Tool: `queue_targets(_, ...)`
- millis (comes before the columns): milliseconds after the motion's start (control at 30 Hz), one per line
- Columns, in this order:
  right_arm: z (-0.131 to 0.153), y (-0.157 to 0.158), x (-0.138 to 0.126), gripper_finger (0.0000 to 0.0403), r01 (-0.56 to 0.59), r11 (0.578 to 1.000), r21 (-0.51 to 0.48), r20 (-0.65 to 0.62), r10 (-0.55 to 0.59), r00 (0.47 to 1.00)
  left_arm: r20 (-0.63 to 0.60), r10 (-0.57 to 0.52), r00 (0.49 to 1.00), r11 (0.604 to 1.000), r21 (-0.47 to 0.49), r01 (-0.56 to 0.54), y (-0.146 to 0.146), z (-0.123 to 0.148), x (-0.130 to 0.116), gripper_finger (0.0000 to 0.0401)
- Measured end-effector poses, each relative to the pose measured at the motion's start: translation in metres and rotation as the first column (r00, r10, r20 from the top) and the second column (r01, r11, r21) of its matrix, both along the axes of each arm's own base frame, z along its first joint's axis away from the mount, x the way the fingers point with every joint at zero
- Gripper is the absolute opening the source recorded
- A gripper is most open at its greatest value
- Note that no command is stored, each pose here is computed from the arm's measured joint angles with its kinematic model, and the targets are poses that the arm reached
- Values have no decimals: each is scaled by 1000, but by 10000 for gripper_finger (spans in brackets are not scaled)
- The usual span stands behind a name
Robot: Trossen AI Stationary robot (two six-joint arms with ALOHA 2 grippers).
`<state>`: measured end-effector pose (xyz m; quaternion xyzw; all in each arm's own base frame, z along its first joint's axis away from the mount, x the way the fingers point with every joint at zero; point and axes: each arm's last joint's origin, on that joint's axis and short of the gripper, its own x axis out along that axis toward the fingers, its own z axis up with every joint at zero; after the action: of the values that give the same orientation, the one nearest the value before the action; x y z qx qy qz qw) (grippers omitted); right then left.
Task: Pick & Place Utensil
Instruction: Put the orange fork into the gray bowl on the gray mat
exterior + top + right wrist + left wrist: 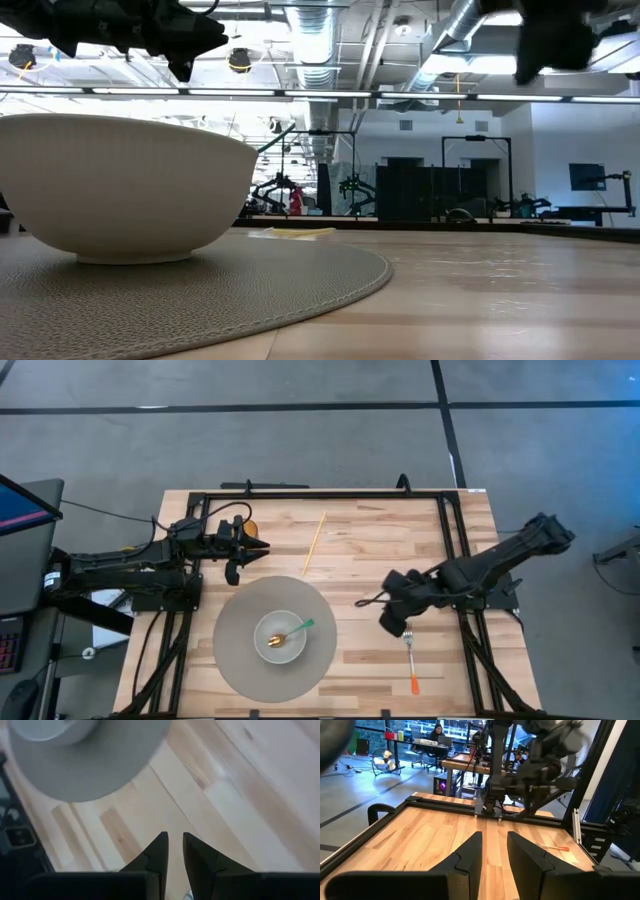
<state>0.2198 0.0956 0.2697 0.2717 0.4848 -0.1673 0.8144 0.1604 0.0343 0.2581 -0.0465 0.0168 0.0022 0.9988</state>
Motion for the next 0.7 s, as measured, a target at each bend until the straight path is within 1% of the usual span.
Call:
queue_targets(67, -12, -3, -12, 52, 70, 997, 36, -29, -69, 997, 0, 0, 1000, 1000, 0, 0, 0, 0, 0, 92)
queue_targets(133, -23, -3, -22, 52, 159, 982, 104, -92, -149, 985, 0, 0, 1000, 1000, 0, 0, 0, 0, 0, 92)
queue_targets(200, -32, -1, -29, 52, 263, 949, 171, -162, -236, 958, 0, 0, 1000, 1000, 0, 0, 0, 0, 0, 92)
queue_targets(267, -41, 2, -34, 52, 338, 918, 209, -223, -291, 930, 0, 0, 1000, 1000, 0, 0, 0, 0, 0, 92)
queue_targets(367, -54, 8, -38, 52, 407, 890, 205, -307, -336, 890, 0, 0, 1000, 1000, -2, 0, 0, 0, 0, 92)
queue_targets(433, -60, 10, -39, 52, 460, 871, 173, -351, -382, 855, 1, 0, 1000, 1000, -2, 0, 0, 0, 0, 92)
queue_targets(500, -65, 12, -38, 52, 519, 839, 165, -398, -425, 813, 1, 0, 1000, 1000, -2, 0, 0, 0, 0, 92)
queue_targets(600, -71, 16, -35, 52, 584, 787, 200, -504, -429, 750, 1, 0, 1000, 1000, -2, 0, 0, 0, 0, 92)
queue_targets(633, -72, 18, -34, 52, 596, 774, 216, -530, -420, 737, 1, 0, 1000, 1000, -2, 0, 0, 0, 0, 92)
queue_targets(700, -76, 22, -31, 52, 605, 761, 233, -552, -408, 727, 0, 0, 1000, 1000, -2, 0, 0, 0, 0, 92)
